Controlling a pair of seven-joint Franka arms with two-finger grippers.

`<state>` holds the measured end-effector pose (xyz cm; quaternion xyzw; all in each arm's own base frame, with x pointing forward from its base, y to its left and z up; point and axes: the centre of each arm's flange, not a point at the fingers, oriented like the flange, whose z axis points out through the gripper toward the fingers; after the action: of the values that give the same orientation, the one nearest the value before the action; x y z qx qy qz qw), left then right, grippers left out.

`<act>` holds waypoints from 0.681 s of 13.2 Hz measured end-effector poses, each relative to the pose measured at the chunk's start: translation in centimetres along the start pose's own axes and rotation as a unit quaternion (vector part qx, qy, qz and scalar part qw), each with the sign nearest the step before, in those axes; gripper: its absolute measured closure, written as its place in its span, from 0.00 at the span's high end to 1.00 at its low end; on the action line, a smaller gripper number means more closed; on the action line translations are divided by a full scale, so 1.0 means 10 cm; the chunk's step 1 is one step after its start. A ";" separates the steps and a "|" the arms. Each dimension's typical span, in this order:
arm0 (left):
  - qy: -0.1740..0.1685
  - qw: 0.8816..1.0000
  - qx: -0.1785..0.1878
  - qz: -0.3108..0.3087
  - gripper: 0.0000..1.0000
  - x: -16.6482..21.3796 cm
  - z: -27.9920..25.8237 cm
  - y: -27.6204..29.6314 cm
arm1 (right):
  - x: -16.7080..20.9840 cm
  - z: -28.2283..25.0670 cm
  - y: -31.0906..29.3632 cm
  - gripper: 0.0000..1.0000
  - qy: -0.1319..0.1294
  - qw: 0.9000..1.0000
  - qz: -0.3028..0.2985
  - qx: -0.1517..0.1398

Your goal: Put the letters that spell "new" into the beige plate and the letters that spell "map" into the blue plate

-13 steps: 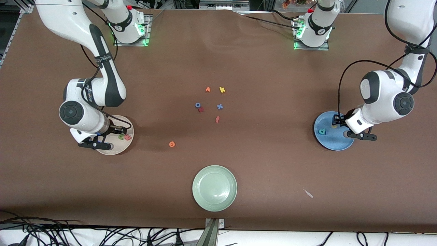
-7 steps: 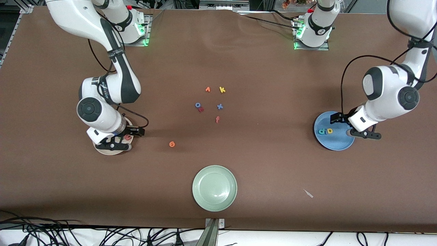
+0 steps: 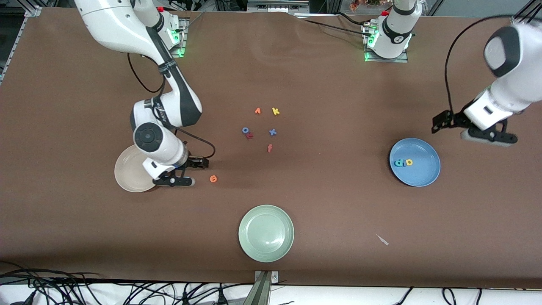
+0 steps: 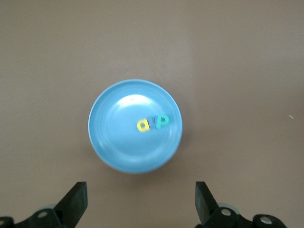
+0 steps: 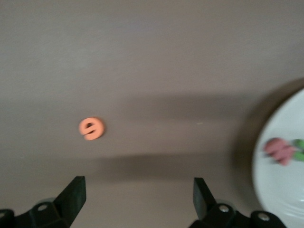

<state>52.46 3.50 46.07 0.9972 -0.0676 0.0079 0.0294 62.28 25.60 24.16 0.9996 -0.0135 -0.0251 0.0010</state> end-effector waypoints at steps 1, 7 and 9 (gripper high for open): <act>-0.004 1.000 0.005 0.000 1.00 -0.09 -0.26 0.06 | -0.02 0.06 -0.13 1.00 -0.002 1.000 0.001 0.005; -0.035 0.996 0.036 -0.072 1.00 -0.29 -1.49 0.83 | -0.02 0.53 -0.36 1.00 0.008 1.000 -0.001 0.018; -0.029 0.996 0.036 -0.076 1.00 -0.32 -1.74 0.86 | -0.01 0.56 -0.36 1.00 0.008 1.000 -0.001 0.019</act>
<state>47.92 -3.51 63.88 0.9997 0.0080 -0.0213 -0.0085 61.98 29.25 18.56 0.9996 -0.0129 -0.0164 -0.0177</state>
